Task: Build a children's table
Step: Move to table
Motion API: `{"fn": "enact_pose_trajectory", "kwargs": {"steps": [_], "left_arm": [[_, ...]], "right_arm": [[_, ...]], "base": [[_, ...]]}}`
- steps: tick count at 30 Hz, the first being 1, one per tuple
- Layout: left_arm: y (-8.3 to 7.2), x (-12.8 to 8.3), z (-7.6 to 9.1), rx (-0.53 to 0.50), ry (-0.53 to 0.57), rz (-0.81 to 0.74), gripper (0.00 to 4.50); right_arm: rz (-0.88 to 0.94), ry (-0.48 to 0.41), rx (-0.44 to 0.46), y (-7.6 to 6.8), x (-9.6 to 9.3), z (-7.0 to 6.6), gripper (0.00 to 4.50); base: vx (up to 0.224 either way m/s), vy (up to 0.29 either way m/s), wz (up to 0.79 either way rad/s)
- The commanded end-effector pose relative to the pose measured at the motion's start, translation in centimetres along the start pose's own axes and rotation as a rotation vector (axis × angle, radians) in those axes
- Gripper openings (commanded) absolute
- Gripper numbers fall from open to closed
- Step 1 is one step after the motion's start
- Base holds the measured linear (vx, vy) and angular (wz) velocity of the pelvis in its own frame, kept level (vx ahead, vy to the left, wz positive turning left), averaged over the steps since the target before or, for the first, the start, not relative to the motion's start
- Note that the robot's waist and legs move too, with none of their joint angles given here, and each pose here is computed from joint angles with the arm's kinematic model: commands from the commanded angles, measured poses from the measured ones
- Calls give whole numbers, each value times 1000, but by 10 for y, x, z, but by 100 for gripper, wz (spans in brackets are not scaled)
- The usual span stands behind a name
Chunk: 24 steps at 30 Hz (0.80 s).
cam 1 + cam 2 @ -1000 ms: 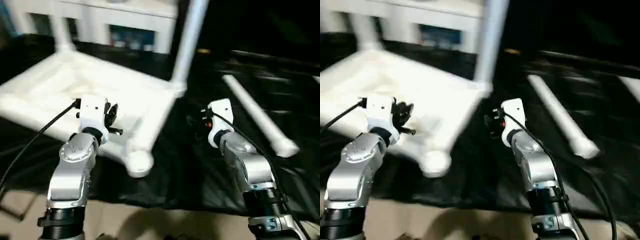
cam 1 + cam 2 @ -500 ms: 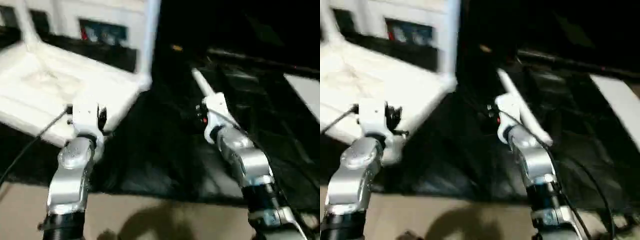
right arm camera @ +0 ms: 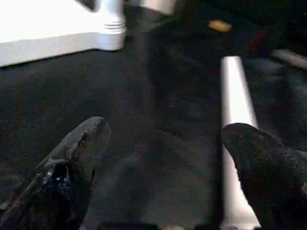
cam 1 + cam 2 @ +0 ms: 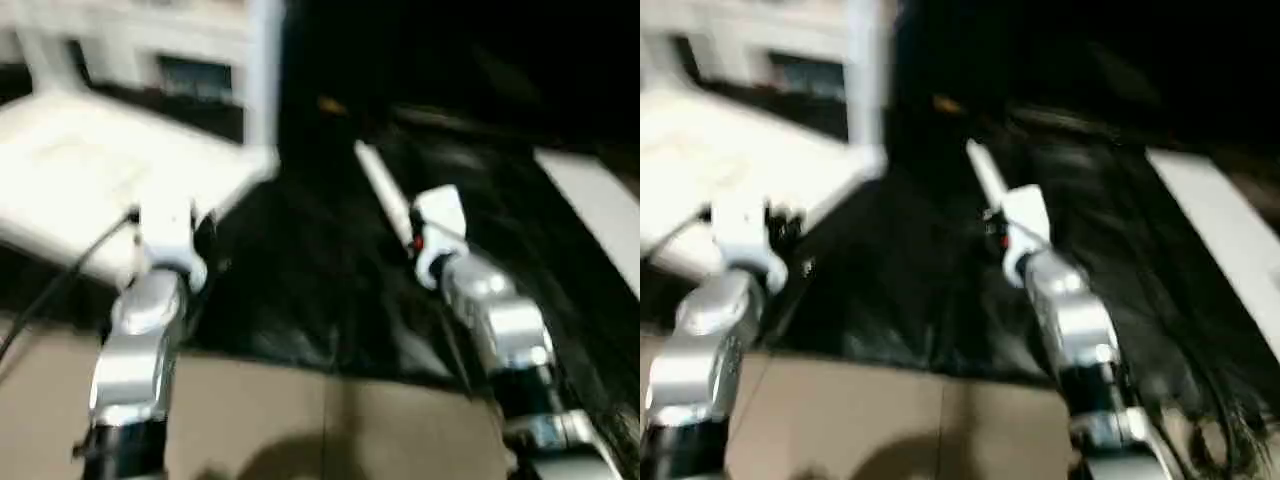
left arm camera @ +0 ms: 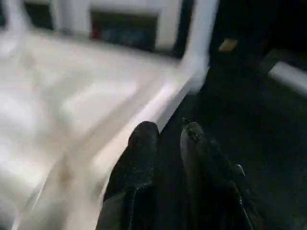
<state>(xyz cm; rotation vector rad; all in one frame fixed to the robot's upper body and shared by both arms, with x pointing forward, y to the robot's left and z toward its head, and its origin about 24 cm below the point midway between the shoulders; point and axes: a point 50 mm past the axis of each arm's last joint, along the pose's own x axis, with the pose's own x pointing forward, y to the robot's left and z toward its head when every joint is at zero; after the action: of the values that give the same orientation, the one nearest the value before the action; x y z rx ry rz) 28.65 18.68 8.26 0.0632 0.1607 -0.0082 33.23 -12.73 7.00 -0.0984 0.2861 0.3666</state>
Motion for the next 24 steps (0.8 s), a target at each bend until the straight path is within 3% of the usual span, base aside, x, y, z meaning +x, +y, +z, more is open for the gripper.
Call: {"fn": "enact_pose_trajectory", "kwargs": {"steps": [1,11,14,18,21,24], "left_arm": [[-3,3,11,11,-35,-20,99],[-5,2,14,27,-46,-67,99],[-10,1,15,46,-49,-121,99],[-16,4,16,110,-26,-231,102],[-17,5,17,121,-19,-262,102],[-28,3,21,141,-15,-462,135]], "right_arm": [[2,-17,-6,-2,1,6,431],[-16,-17,-7,-2,2,6,431],[-46,-14,-14,-6,1,7,431],[-102,-3,38,-23,2,12,440],[-98,1,63,-27,3,13,440],[-89,35,78,-35,6,13,450]], "base": [[133,-80,20],[124,-30,8],[129,-32,3],[32,3,-5],[0,0,0],[0,0,0]]}}
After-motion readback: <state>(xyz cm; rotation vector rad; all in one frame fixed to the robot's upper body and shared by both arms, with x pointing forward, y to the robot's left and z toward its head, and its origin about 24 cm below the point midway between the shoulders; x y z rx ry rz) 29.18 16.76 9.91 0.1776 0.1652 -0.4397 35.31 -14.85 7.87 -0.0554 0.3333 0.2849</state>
